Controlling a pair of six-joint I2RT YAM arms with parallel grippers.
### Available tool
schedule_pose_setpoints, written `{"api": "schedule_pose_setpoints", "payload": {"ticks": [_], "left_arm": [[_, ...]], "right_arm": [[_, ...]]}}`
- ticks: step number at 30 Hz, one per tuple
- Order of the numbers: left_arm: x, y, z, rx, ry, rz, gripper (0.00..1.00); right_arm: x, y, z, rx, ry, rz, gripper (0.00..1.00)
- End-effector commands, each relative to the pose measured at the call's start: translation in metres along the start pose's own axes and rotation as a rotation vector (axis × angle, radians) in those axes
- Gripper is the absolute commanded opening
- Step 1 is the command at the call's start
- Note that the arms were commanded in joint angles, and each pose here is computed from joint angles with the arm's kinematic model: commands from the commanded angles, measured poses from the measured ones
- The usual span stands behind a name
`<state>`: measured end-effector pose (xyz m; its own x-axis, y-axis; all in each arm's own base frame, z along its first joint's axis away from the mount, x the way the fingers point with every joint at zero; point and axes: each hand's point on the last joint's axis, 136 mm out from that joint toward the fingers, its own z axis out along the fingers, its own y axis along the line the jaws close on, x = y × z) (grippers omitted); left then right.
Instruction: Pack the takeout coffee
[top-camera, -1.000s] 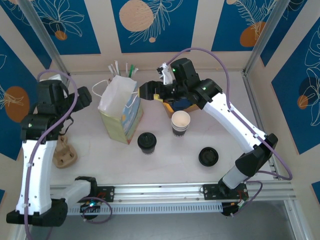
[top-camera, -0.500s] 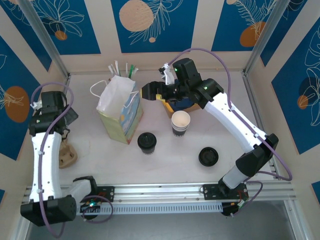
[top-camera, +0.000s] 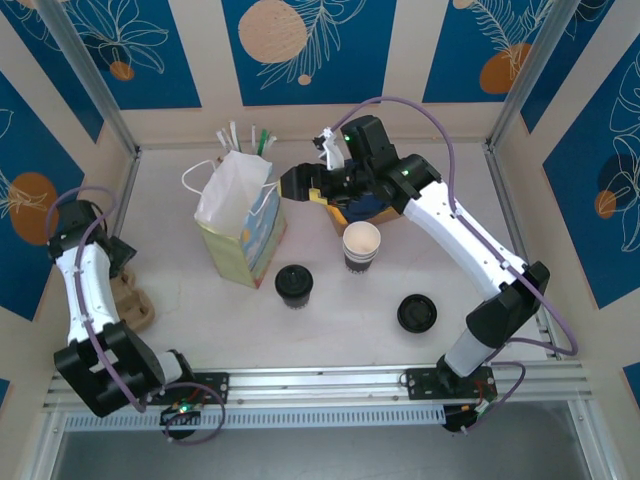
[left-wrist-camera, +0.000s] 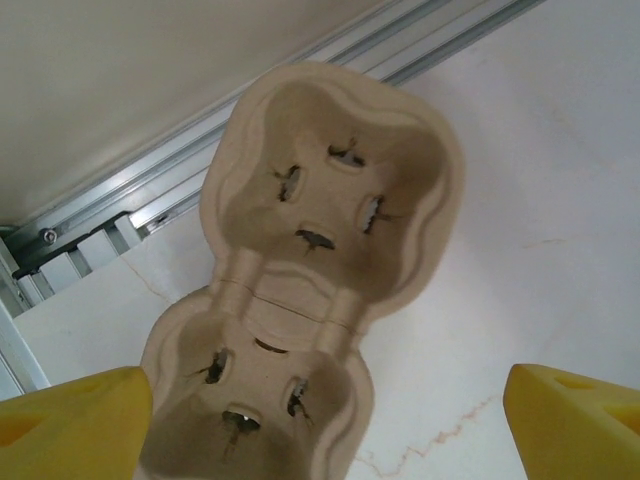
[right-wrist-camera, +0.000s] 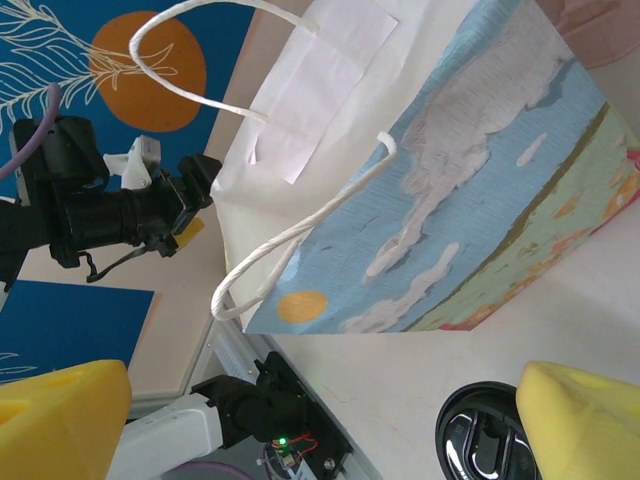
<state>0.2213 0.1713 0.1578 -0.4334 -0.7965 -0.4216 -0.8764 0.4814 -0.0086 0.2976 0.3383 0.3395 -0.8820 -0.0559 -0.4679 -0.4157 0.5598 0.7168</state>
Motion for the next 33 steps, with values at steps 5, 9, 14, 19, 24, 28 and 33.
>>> {"api": "schedule_pose_setpoints", "payload": {"ticks": [5,9,14,19,24,28,33], "left_arm": [[0.007,0.007,0.033,-0.026,0.065,-0.009,0.93],[0.012,-0.003,0.046,0.02,0.098,-0.007,0.91],[0.02,-0.009,0.057,0.045,0.128,0.001,0.84],[0.025,-0.002,0.066,-0.005,0.158,-0.002,0.81],[0.029,0.009,0.066,-0.058,0.155,-0.015,0.75],[0.029,0.009,0.06,-0.044,0.137,-0.028,0.72],[0.031,0.016,0.056,-0.071,0.123,-0.033,0.64]], "right_arm": [[0.004,0.007,-0.001,-0.025,0.019,0.0,0.99],[0.007,0.004,-0.002,-0.015,0.02,0.007,0.99],[0.009,0.001,-0.003,-0.004,0.016,0.012,0.99],[0.01,-0.001,-0.004,0.006,0.012,0.02,0.99],[0.013,-0.003,-0.005,0.015,0.012,0.025,0.99],[0.013,-0.006,-0.004,0.018,0.011,0.031,0.99],[0.012,-0.005,-0.001,0.01,0.014,0.035,0.99]]}}
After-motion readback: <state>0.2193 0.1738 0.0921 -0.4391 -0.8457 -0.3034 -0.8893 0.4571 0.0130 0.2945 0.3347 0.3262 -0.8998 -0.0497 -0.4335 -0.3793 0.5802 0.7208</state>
